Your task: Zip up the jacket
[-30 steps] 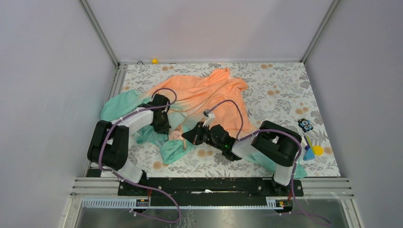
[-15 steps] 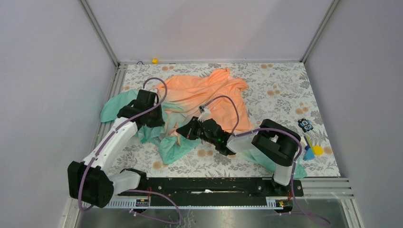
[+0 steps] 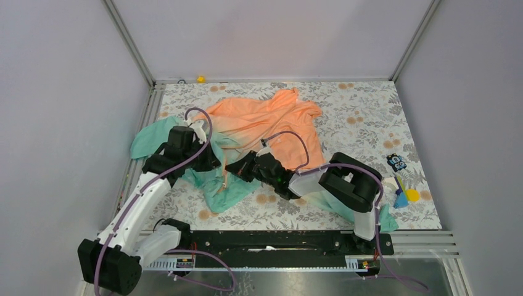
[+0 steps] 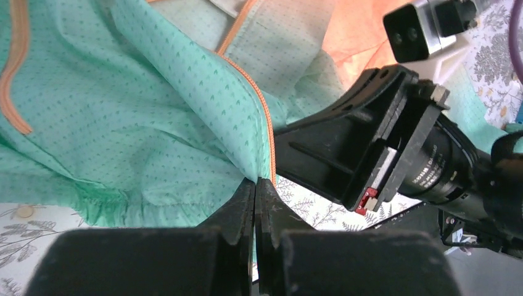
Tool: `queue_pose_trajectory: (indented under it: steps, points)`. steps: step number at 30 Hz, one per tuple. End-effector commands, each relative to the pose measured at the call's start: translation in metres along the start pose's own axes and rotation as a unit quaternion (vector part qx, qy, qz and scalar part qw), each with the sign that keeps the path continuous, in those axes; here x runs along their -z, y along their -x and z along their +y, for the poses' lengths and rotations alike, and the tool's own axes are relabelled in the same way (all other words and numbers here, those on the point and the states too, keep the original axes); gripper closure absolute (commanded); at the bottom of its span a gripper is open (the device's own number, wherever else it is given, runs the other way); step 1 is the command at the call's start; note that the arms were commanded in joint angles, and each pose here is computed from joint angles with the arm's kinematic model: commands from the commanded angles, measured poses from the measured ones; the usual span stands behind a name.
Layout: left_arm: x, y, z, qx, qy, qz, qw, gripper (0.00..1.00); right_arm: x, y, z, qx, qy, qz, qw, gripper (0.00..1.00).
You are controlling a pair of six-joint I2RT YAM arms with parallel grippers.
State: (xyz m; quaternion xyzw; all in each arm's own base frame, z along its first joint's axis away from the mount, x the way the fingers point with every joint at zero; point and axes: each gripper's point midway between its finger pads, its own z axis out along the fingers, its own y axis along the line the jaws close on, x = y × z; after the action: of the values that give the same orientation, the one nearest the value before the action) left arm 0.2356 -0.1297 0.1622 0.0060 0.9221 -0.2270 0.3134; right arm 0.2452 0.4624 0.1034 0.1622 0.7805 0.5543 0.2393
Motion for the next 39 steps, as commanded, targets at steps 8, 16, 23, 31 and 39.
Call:
queue_pose_trajectory:
  steps: [8, 16, 23, 31, 39]
  points:
    - [0.021, 0.026, -0.033, -0.069, -0.105, -0.134, 0.983, 1.00, 0.031, 0.045, 0.065, 0.003, 0.198, -0.049, 0.979, 1.00]
    - [0.023, 0.030, -0.038, -0.101, -0.127, -0.171, 0.972, 1.00, 0.038, 0.043, 0.086, -0.023, 0.245, -0.025, 0.969, 1.00]
    - [0.025, 0.029, -0.036, -0.111, -0.123, -0.174, 0.971, 1.00, 0.041, 0.042, 0.091, -0.055, 0.256, -0.011, 0.965, 1.00]
    - [0.029, 0.028, -0.042, -0.130, -0.143, -0.189, 0.963, 1.00, 0.039, 0.035, 0.094, -0.123, 0.257, 0.032, 0.958, 1.00]
    - [0.034, 0.029, -0.046, -0.141, -0.152, -0.203, 0.957, 1.00, 0.038, 0.041, 0.079, -0.196, 0.247, 0.041, 0.948, 1.00]
